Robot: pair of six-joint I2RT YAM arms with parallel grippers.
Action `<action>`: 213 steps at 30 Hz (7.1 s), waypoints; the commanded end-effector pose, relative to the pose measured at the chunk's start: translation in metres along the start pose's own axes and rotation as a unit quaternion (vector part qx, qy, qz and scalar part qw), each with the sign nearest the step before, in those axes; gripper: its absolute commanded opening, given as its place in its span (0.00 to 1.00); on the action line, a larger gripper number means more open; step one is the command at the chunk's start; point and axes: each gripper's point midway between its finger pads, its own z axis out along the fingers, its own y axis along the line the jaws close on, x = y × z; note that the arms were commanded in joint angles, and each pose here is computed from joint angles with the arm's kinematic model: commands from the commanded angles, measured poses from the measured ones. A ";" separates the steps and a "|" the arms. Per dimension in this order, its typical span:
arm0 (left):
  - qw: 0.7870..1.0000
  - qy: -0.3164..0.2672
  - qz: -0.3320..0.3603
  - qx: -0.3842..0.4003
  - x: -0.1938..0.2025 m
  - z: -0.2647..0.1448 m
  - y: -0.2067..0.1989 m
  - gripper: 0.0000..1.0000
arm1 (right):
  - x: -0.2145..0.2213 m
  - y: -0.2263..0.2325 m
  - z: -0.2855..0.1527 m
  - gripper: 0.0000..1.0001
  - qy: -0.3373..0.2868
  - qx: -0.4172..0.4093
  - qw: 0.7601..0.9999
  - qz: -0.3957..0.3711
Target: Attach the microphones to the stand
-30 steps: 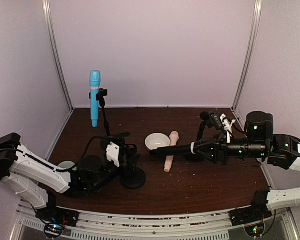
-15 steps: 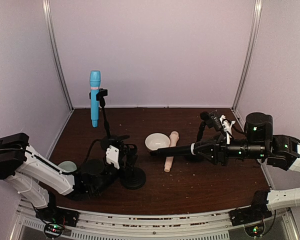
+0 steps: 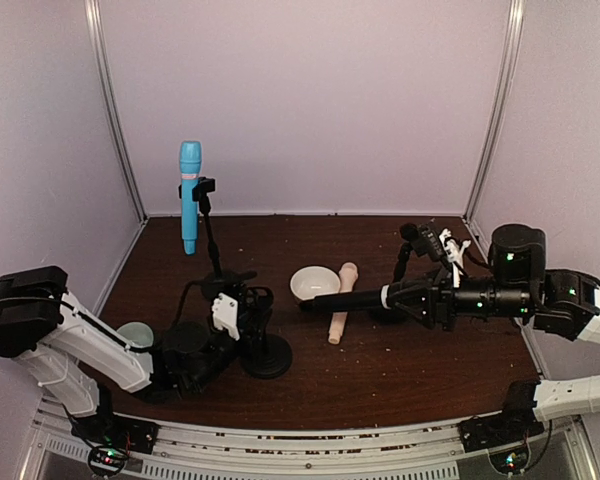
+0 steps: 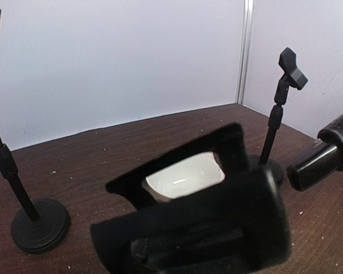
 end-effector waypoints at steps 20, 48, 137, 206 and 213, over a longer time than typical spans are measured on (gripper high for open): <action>0.998 -0.040 -0.027 0.046 -0.015 -0.004 -0.015 0.00 | -0.056 0.032 -0.002 0.02 -0.046 -0.023 0.997 -0.052; 0.998 -0.009 -0.021 0.059 -0.016 0.007 -0.030 0.00 | -0.049 0.057 0.031 0.00 0.011 -0.029 0.989 -0.142; 0.987 -0.033 0.042 0.149 -0.035 -0.010 -0.083 0.00 | 0.018 0.065 0.129 0.00 0.245 0.006 0.968 -0.049; 0.990 -0.040 0.034 0.128 -0.039 -0.015 -0.081 0.00 | -0.010 0.054 0.172 0.66 0.261 -0.029 0.963 -0.057; 0.992 -0.051 0.041 0.105 -0.045 -0.019 -0.068 0.00 | -0.054 0.045 0.119 0.92 0.188 0.017 0.978 -0.084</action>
